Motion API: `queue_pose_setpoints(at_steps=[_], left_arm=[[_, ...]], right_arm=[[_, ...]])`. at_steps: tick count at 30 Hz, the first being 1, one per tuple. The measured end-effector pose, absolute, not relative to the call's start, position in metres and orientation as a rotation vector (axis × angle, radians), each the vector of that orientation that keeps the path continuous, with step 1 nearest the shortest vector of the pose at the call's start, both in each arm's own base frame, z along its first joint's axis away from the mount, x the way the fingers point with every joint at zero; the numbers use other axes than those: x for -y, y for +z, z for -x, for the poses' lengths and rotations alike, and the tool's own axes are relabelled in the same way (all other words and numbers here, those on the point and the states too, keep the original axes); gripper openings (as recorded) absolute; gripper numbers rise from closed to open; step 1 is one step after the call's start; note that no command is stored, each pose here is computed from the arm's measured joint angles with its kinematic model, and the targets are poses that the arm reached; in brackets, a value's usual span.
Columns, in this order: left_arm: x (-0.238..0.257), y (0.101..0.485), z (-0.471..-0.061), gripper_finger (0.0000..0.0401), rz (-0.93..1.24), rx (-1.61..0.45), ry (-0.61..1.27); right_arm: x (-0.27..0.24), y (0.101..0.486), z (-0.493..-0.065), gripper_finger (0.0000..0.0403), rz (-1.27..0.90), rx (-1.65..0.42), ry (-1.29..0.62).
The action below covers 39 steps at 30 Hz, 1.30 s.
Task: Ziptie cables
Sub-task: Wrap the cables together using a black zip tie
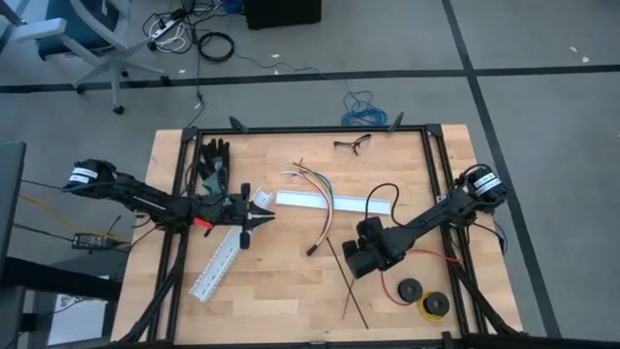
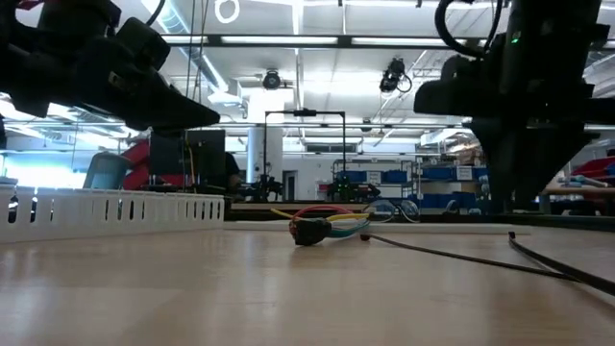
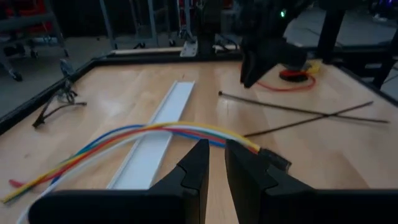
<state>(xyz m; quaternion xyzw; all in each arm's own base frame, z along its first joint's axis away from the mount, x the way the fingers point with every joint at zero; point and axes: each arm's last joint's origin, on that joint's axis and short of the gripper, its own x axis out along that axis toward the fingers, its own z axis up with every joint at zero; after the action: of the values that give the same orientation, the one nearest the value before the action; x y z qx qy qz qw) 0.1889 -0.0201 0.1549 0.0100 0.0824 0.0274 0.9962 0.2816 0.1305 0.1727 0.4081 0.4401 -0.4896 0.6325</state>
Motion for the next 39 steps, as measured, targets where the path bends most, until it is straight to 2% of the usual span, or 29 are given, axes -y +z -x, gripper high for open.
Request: queue_pose_setpoints(at_steps=[11, 14, 17, 21, 26, 33, 39], left_arm=[[0.022, 0.148, -0.194, 0.0062, -0.019, -0.168, 0.051], [0.022, 0.149, -0.194, 0.0062, -0.016, -0.16, 0.05], [0.022, 0.15, -0.194, 0.0062, -0.014, -0.15, 0.05], [0.022, 0.15, -0.194, 0.0062, -0.022, -0.146, 0.05], [0.021, 0.15, -0.194, 0.0062, -0.087, -0.149, 0.063], [0.02, 0.156, -0.195, 0.0062, -0.006, -0.085, 0.081], [0.022, 0.164, -0.207, 0.0062, 0.008, -0.005, 0.029]], right_arm=[[-0.118, 0.141, -0.293, 0.0084, -0.963, -1.119, -1.254], [-0.118, 0.136, -0.296, 0.006, -0.927, -1.144, -1.231], [-0.119, 0.133, -0.298, 0.0015, -0.883, -1.125, -1.194], [-0.122, 0.136, -0.295, 0.0002, -0.836, -1.074, -1.178], [-0.126, 0.152, -0.291, 0.0, -0.756, -0.888, -1.143], [-0.14, 0.178, -0.286, 0.0, -0.635, -0.595, -1.026], [-0.139, 0.187, -0.3, 0.0, -0.487, -0.439, -0.936]])
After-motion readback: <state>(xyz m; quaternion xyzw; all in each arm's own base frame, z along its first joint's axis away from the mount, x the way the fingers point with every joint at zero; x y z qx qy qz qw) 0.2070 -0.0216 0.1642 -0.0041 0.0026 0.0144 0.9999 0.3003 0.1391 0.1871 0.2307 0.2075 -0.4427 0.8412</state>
